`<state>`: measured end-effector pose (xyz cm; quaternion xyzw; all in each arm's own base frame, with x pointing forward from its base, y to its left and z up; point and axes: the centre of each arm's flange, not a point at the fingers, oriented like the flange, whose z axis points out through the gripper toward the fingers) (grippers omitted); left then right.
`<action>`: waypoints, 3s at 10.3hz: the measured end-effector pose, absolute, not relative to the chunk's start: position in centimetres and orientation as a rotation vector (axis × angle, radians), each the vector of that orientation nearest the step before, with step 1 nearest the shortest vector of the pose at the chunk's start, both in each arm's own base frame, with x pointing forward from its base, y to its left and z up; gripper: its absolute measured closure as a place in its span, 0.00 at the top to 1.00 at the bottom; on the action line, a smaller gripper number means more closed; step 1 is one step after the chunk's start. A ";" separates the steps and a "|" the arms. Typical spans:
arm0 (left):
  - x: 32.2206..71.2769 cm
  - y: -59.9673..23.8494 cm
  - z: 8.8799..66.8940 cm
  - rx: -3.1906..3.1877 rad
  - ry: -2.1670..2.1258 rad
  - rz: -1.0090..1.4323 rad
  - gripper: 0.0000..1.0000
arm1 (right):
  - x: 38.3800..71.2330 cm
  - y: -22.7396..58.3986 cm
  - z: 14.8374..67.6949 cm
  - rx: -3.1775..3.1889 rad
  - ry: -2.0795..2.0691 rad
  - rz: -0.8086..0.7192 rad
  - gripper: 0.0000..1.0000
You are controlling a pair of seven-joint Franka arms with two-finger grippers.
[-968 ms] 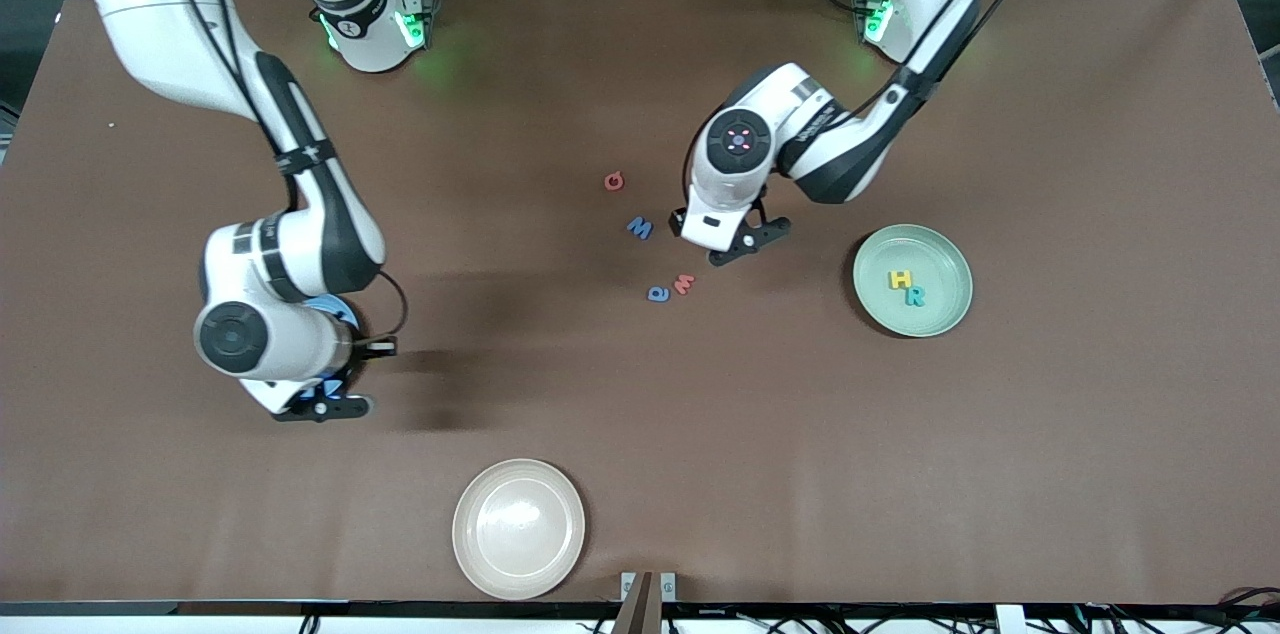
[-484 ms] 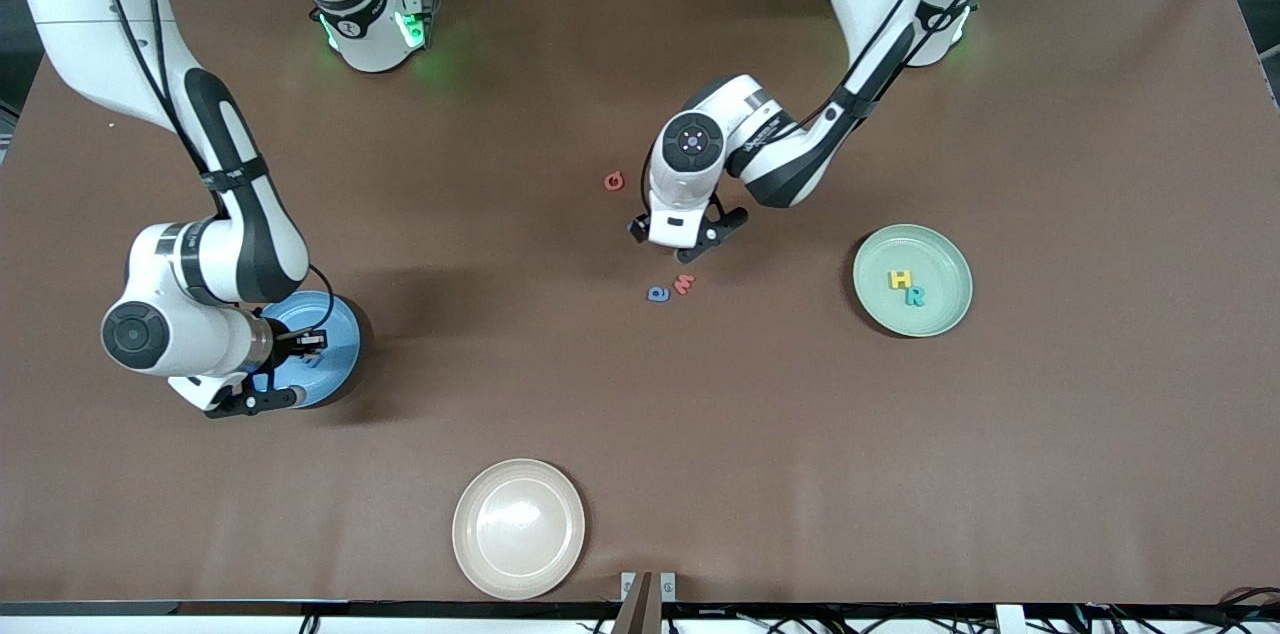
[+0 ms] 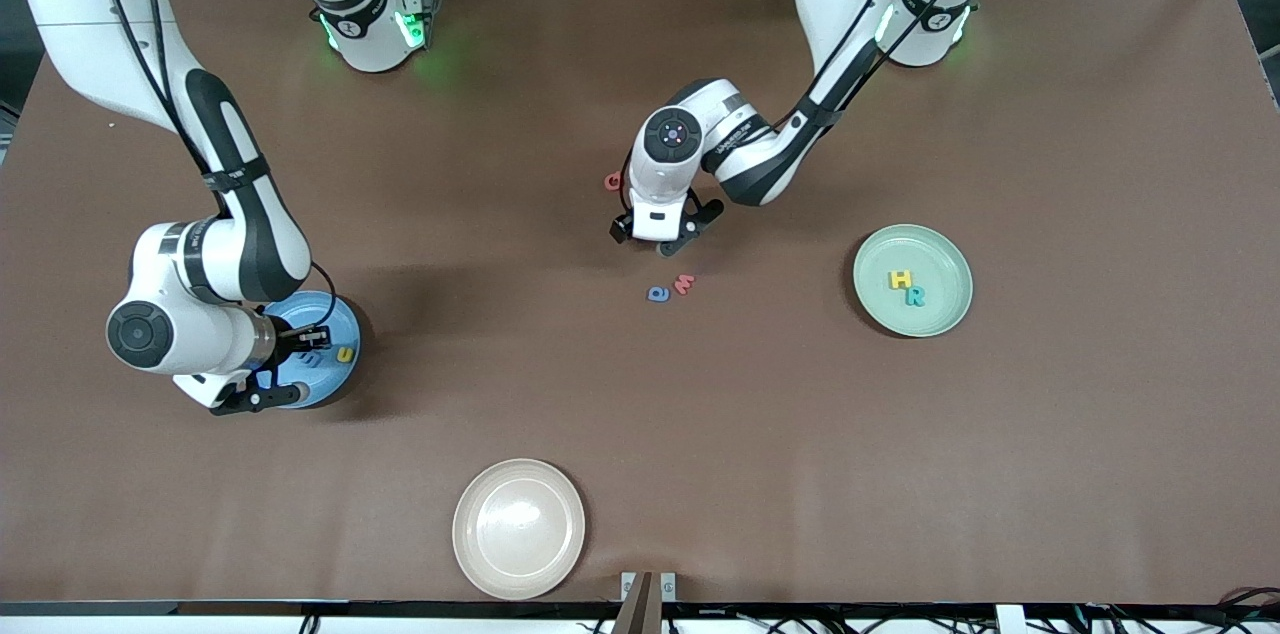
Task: Sort upper and lower case letters into plates
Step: 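Release the i on the blue plate while the left gripper lowers to W, then grasp and lift the blue W with the left gripper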
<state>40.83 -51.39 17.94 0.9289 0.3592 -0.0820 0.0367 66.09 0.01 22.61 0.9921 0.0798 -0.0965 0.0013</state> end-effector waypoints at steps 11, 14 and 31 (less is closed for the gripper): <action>40.5 -51.2 16.5 2.814 1.124 -0.238 1.00 | 66.0 6.0 23.1 3.112 0.188 -0.279 1.00; 40.5 -51.1 16.0 2.815 1.129 -0.242 0.99 | 65.7 8.6 23.2 3.109 0.149 -0.271 1.00; 51.8 -39.3 31.4 2.902 0.955 -0.171 0.35 | 60.0 32.8 25.2 3.196 0.017 -0.065 1.00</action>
